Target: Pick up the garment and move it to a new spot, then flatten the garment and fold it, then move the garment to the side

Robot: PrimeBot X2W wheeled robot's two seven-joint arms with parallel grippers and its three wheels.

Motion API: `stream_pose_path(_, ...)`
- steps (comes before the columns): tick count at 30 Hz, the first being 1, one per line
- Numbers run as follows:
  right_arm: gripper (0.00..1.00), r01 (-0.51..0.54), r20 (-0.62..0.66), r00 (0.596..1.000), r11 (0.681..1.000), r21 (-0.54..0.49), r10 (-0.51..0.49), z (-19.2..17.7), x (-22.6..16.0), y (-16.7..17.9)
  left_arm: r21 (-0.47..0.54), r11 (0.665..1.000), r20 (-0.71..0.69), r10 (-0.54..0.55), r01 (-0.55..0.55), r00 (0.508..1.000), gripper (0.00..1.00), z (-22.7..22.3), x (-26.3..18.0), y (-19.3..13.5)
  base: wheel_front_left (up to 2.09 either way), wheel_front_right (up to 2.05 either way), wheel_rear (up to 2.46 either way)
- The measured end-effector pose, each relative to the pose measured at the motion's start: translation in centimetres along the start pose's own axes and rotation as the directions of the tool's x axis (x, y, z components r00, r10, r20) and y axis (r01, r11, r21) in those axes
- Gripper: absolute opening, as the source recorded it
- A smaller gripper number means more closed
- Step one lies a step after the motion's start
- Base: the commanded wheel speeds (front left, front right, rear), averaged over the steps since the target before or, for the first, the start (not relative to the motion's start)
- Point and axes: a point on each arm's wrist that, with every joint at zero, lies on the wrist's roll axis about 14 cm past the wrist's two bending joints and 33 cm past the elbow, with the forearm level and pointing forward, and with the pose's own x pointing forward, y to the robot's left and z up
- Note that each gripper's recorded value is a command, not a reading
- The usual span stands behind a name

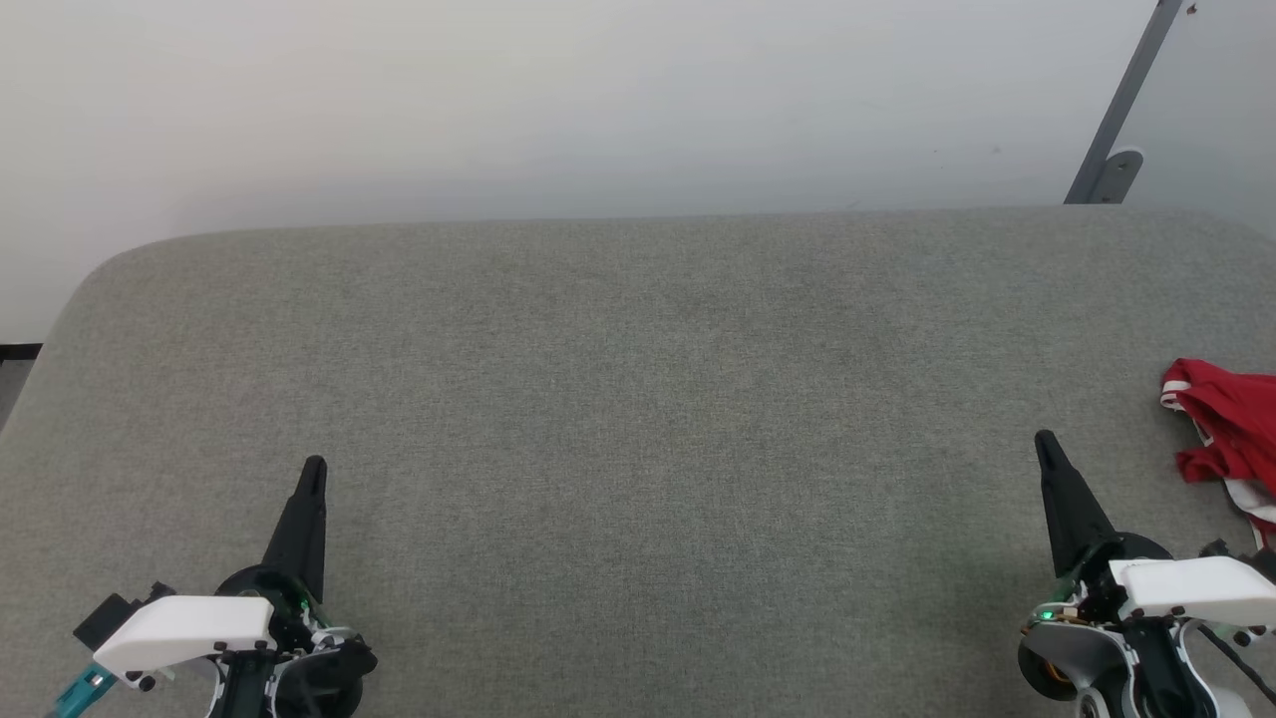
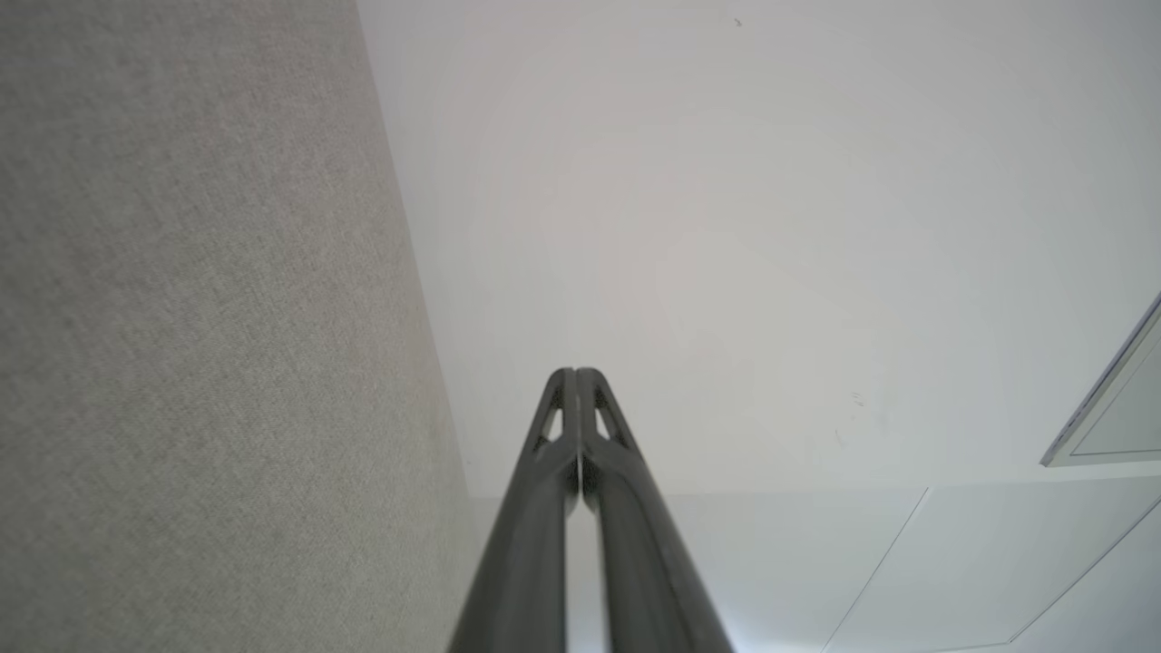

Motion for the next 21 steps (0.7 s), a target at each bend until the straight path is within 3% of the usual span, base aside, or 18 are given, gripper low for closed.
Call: stream_pose_path(21,0.0,0.0,0.0,1.0,1.0,0.0,0.0,-0.01,0.0,-0.01,-0.001,1.0,0.001,-0.001,0.001,1.0,0.0,0.05,0.02,-0.03,0.0,0.0,0.0)
